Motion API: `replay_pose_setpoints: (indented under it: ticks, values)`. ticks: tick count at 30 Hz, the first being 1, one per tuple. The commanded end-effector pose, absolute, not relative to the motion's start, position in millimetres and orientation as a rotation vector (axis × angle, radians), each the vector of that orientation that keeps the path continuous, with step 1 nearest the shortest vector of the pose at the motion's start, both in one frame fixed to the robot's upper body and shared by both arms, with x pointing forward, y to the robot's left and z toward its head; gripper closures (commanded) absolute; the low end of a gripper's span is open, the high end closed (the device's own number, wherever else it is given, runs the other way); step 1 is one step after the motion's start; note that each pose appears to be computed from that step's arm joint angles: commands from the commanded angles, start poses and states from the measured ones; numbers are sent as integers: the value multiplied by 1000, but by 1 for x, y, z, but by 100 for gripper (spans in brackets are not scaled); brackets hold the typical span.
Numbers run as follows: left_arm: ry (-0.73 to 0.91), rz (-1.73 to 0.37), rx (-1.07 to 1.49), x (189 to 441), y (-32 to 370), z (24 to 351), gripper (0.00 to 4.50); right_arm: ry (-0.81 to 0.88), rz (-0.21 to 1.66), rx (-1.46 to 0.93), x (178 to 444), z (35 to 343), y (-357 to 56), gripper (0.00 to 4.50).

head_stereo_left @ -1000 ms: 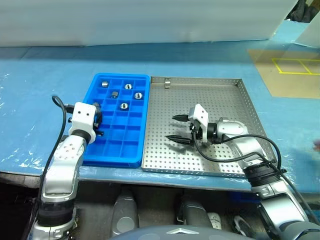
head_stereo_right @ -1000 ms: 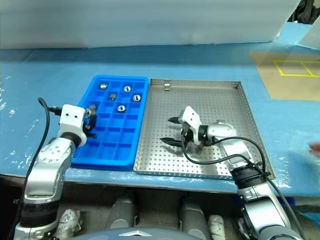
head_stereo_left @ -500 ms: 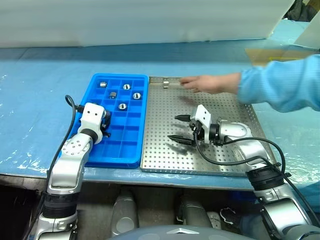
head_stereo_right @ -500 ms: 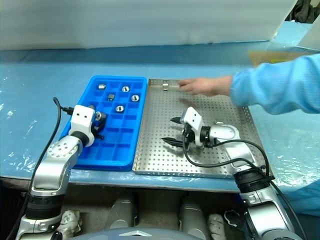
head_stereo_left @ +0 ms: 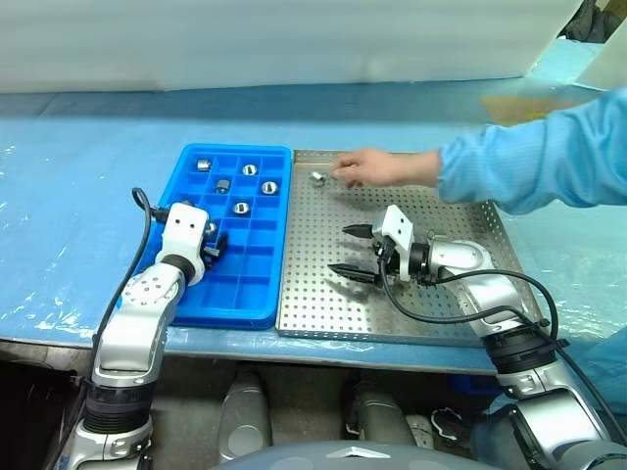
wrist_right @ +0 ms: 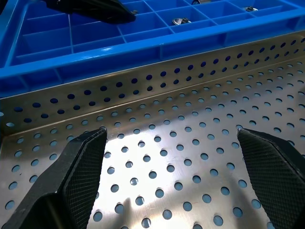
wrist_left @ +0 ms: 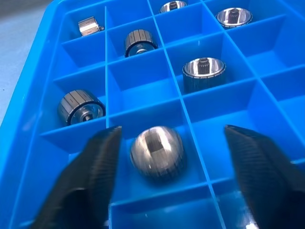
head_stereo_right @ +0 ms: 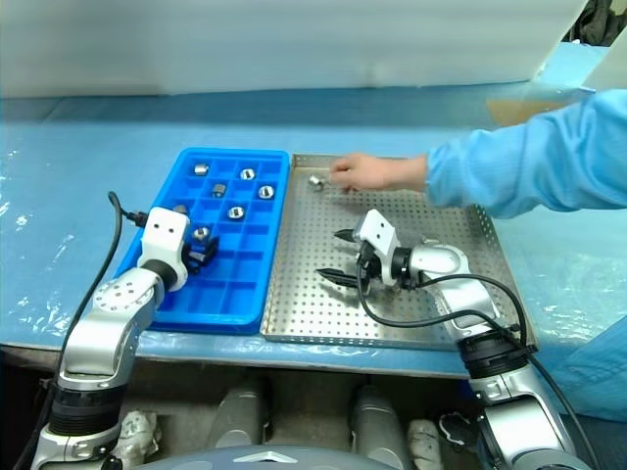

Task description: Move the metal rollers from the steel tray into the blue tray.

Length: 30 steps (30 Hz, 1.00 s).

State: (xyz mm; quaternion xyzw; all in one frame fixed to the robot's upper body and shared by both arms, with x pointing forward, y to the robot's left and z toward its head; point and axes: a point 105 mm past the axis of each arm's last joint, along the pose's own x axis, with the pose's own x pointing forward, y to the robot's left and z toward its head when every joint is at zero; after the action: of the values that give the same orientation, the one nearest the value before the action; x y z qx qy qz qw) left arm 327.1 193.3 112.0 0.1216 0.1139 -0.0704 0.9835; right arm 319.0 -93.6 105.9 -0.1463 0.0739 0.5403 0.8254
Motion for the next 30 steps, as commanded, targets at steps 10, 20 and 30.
replay_pose_setpoints:
  ticks: [10,20,30]
  values:
    - [28,-380,120,350,130,165,3,63,1082,-323,320,130,-102,0]
    - [-6,-571,183,364,92,174,3,62,1022,-325,316,130,-111,0]
    - [46,-754,219,359,64,161,3,66,973,-329,310,132,-120,0]
